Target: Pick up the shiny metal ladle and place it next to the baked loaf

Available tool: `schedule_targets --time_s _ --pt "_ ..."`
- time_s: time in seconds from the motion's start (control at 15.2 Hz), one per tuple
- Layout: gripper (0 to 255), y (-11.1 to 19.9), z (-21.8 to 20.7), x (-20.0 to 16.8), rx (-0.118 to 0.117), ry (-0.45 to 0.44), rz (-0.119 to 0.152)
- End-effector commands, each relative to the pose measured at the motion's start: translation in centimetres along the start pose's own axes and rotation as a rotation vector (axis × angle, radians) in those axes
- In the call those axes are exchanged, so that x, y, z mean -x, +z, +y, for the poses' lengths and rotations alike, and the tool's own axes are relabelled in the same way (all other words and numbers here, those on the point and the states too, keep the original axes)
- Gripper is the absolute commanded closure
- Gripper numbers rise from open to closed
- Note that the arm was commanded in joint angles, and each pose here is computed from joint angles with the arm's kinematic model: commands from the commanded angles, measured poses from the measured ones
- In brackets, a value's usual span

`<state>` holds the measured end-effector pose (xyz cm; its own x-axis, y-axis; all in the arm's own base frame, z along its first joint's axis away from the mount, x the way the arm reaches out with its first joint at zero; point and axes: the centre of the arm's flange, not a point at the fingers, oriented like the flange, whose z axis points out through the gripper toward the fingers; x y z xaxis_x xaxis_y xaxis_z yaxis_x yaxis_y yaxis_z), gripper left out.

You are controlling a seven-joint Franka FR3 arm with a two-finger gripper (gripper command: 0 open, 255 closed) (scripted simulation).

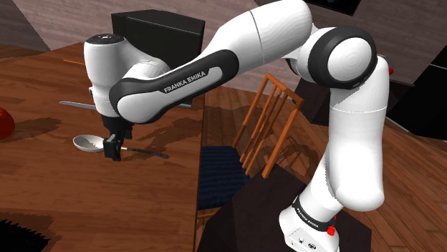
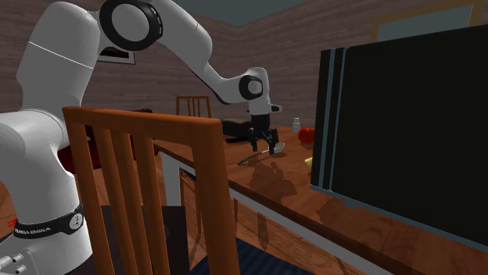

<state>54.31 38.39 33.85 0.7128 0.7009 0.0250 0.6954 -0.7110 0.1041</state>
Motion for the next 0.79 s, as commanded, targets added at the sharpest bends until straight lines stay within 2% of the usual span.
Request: schedule_targets --time_s 0.0,0.26,0.33,0.73 --pt "0 0.1 0.02 0.02 0.0 0.0 0.0" --pt "0 0.1 0.02 0.02 0.0 0.0 0.0" --pt "255 0.1 0.02 0.02 0.0 0.0 0.0" --pt "255 0.1 0.02 0.02 0.0 0.0 0.0"
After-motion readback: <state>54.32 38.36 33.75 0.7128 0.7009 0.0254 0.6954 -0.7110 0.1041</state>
